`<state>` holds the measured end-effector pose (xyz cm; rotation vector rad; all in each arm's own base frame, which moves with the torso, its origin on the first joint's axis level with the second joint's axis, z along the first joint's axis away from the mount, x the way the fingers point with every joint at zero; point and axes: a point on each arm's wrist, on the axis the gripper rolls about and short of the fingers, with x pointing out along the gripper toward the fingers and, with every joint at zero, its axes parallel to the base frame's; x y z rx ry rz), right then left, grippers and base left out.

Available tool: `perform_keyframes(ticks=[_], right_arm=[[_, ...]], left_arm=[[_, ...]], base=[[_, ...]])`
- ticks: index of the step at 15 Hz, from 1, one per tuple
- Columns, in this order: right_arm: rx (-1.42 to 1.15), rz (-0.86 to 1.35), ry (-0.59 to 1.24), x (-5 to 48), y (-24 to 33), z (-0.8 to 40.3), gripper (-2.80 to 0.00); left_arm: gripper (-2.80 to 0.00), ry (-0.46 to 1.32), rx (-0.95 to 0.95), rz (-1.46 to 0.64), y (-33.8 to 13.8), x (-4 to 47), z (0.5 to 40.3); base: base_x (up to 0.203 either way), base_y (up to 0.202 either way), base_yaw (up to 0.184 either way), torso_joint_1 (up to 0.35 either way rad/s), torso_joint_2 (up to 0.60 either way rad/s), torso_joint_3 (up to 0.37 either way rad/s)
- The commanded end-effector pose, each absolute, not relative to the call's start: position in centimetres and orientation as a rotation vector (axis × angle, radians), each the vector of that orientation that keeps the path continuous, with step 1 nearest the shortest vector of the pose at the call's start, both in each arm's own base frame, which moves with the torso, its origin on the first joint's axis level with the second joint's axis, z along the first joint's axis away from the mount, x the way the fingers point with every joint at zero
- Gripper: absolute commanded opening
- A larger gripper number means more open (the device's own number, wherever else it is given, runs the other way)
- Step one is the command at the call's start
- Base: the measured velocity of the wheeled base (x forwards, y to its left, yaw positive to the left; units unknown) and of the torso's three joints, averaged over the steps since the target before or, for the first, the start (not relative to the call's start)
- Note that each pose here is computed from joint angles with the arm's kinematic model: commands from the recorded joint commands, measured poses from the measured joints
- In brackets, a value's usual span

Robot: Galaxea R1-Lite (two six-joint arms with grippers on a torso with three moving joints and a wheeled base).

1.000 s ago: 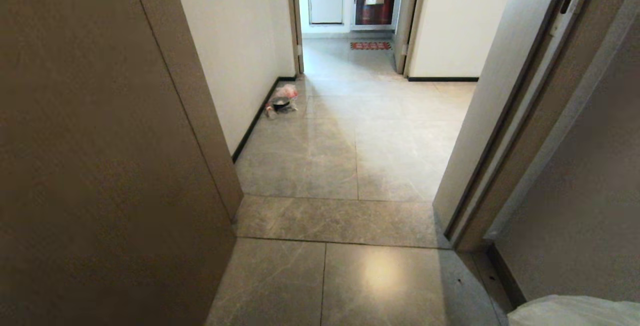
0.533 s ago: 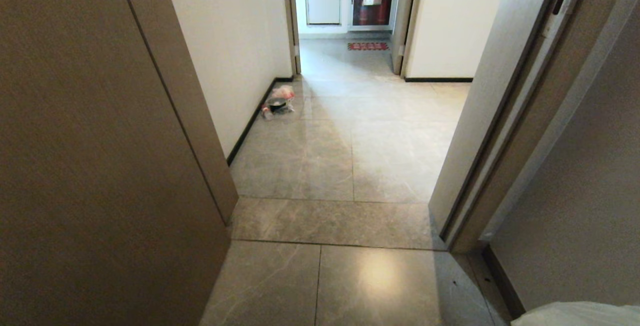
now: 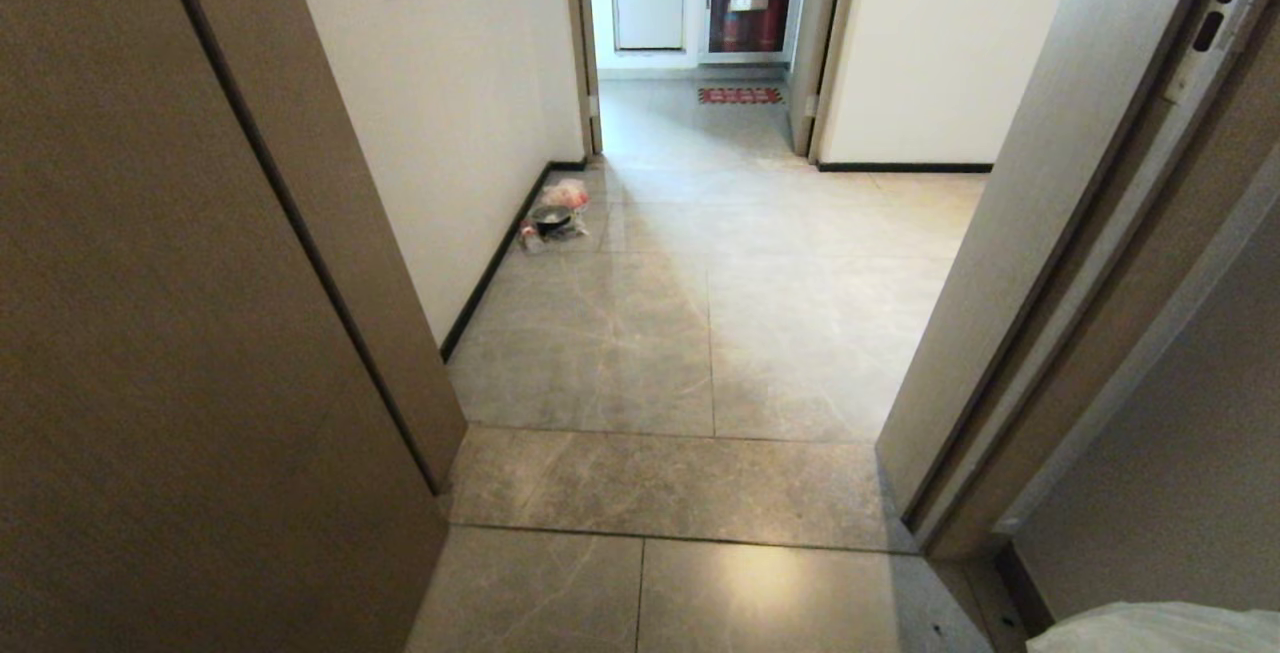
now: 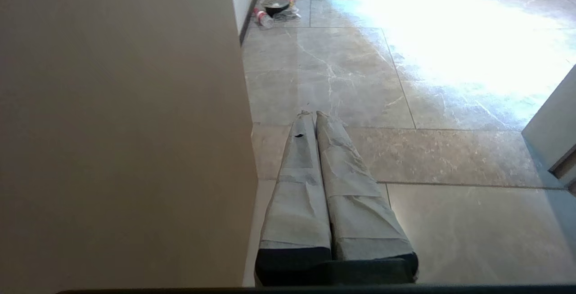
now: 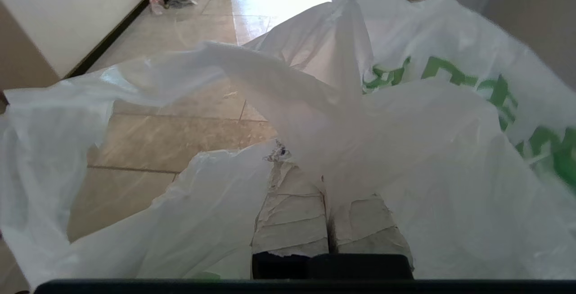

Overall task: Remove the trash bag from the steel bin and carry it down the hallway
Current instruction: Put the trash bag at the door

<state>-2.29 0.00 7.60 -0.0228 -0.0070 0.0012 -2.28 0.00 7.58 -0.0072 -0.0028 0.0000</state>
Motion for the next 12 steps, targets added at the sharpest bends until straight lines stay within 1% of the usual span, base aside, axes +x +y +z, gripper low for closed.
perform_keyframes(ticks=[1, 12], right_arm=[[-0.023, 0.001, -0.006, -2.28, 0.00, 7.61, -2.80], [-0.023, 0.001, -0.006, -2.28, 0.00, 7.61, -2.80]], left_arm=[[-2.80, -0.002, -0.008, 0.000, 0.00, -2.27, 7.58], [-2.80, -0.003, -0.008, 0.000, 0.00, -2.27, 7.60]], base=[[0.193, 0.000, 0.002, 0.002, 0.00, 0.005], [0.192, 0.000, 0.000, 0.002, 0.00, 0.002]])
